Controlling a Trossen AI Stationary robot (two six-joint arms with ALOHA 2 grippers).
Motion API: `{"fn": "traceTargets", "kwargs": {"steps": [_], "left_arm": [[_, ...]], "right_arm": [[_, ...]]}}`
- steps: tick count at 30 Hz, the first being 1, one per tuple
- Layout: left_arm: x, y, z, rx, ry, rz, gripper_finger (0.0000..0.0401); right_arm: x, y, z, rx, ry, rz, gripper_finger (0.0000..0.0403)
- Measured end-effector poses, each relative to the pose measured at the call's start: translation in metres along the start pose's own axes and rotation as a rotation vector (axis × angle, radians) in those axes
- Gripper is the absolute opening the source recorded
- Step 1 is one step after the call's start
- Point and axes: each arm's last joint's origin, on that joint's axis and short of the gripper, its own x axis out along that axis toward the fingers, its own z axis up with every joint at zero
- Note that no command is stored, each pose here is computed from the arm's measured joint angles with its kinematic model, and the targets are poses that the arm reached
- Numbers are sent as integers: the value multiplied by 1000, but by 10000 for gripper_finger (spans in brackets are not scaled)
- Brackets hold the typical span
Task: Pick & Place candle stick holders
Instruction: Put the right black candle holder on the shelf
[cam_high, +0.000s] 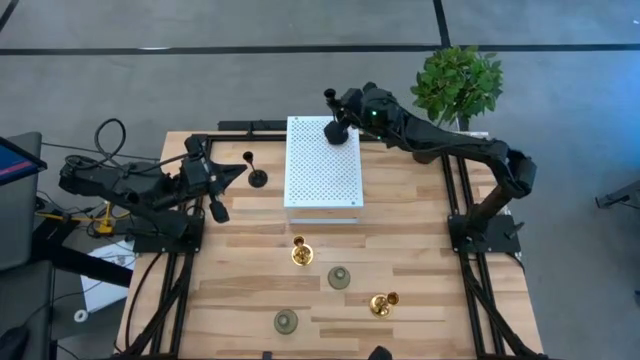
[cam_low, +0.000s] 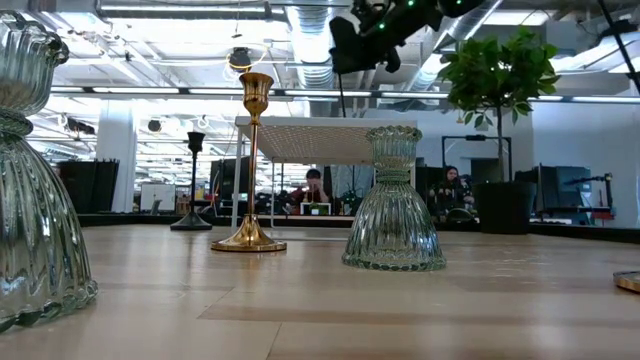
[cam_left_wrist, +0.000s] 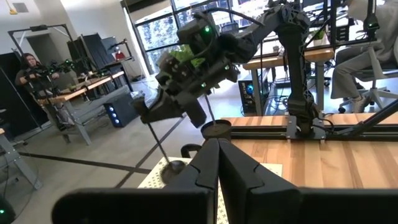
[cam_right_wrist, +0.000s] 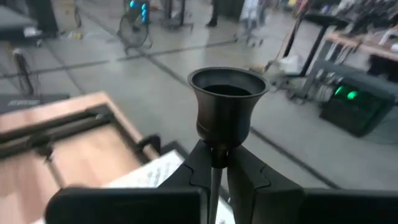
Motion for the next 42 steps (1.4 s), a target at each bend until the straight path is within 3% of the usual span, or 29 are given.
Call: {"fn": "traceTargets", "kwargs": {"steps": [26,33,42], "left_arm": [[0,0,0,0,0,0,8],[0,0,0,-1,0,-1,8],[0,0,0,-8,0,-1,8]], "right_arm": [[1,-7,-2,19,27,-19,15],[2,-10,-3,45,28,-28,54],[2,-6,-3,47,27,40,64]]}}
